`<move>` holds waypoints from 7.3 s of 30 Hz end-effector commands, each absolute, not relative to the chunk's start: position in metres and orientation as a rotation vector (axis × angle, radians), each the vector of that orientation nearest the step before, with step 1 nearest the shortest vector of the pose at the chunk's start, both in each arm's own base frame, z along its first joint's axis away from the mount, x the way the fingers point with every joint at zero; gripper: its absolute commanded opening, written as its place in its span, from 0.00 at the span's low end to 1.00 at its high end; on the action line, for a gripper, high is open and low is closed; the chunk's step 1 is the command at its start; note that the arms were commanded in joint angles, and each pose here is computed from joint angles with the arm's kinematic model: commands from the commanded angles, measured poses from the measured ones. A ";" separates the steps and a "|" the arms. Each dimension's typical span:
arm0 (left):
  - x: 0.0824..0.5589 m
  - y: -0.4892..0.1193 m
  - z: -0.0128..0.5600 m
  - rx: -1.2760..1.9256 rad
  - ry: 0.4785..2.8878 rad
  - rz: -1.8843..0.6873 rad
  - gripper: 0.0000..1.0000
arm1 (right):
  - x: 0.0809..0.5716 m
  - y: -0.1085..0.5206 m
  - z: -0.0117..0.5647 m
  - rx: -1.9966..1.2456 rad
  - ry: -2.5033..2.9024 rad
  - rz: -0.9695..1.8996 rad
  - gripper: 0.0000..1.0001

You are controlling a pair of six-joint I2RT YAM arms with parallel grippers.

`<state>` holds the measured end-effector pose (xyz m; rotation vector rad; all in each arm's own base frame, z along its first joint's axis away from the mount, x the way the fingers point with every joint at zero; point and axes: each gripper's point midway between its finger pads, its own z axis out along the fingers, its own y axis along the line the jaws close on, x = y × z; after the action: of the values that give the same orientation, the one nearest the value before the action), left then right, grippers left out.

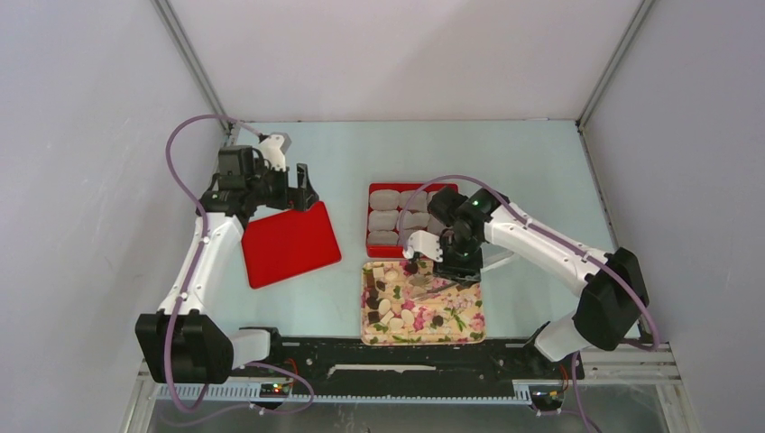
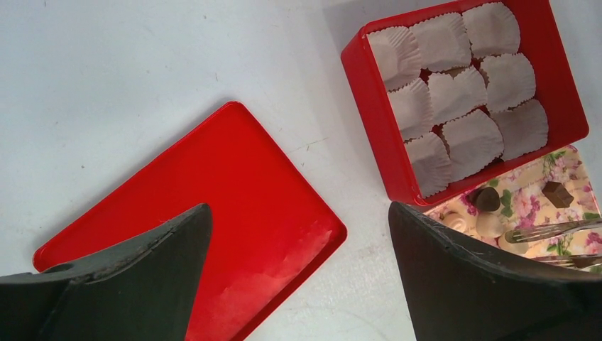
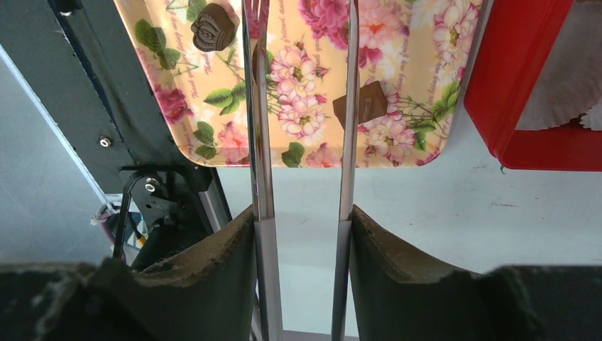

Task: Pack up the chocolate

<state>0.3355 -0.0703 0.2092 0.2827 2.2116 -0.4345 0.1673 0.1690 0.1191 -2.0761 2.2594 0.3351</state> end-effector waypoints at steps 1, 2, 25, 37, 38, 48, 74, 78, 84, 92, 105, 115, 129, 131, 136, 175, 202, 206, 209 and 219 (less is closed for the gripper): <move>0.332 -0.074 0.215 0.296 2.168 -0.463 1.00 | 0.173 0.171 0.114 -2.079 2.254 0.257 0.47; 0.332 -0.075 0.215 0.297 2.166 -0.463 1.00 | 0.175 0.172 0.113 -2.079 2.250 0.243 0.46; 0.326 -0.078 0.213 0.330 2.153 -0.479 0.98 | 0.228 0.197 0.199 -1.796 2.084 0.305 0.22; 0.314 -0.075 0.223 0.366 2.126 -0.443 0.97 | 0.362 0.237 0.204 -1.453 2.128 0.184 0.21; 0.314 -0.075 0.224 0.367 2.122 -0.442 0.97 | 0.370 0.240 0.205 -1.430 2.133 0.189 0.21; 0.314 -0.075 0.226 0.368 2.108 -0.438 0.97 | 0.393 0.264 0.180 -1.445 2.188 0.265 0.24; 0.311 -0.075 0.223 0.378 2.099 -0.435 0.98 | 0.391 0.268 0.136 -1.464 2.282 0.299 0.37; 0.310 -0.077 0.223 0.382 2.097 -0.444 0.98 | 0.392 0.267 0.138 -1.456 2.281 0.300 0.39; 0.309 -0.077 0.223 0.385 2.094 -0.449 0.98 | 0.385 0.263 0.146 -1.457 2.275 0.290 0.39; 0.312 -0.076 0.222 0.387 2.101 -0.436 0.98 | 0.332 0.226 0.180 -1.495 2.204 0.257 0.35; 0.318 -0.076 0.212 0.381 2.140 -0.447 0.97 | 0.213 0.179 0.158 -1.655 2.221 0.401 0.32; 0.317 -0.075 0.212 0.379 2.143 -0.440 0.97 | 0.198 0.179 0.129 -1.748 2.281 0.414 0.36; 0.318 -0.076 0.208 0.380 2.150 -0.450 0.97 | 0.178 0.175 0.127 -1.799 2.283 0.435 0.45; 0.318 -0.076 0.209 0.380 2.150 -0.449 0.97 | 0.178 0.175 0.122 -1.806 2.294 0.441 0.46; 0.317 -0.075 0.208 0.384 2.148 -0.445 0.97 | 0.177 0.181 0.116 -1.836 2.292 0.452 0.45; 0.314 -0.077 0.207 0.394 2.137 -0.457 0.97 | 0.188 0.212 0.100 -1.951 2.259 0.372 0.36; 0.314 -0.078 0.209 0.395 2.132 -0.459 0.98 | 0.311 0.177 0.172 -1.348 2.237 0.200 0.23; 0.312 -0.078 0.210 0.396 2.126 -0.457 0.98 | 0.339 0.180 0.173 -1.243 2.275 0.219 0.23; 0.312 -0.078 0.211 0.395 2.125 -0.456 0.98 | 0.352 0.184 0.170 -1.218 2.295 0.250 0.25; 0.312 -0.078 0.208 0.399 2.124 -0.456 0.98 | 0.364 0.184 0.137 -1.226 2.397 0.250 0.27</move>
<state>0.3131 -0.0761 0.2066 0.3700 2.1584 -0.4537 0.3503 0.1786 0.1306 -1.2646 2.4156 0.2620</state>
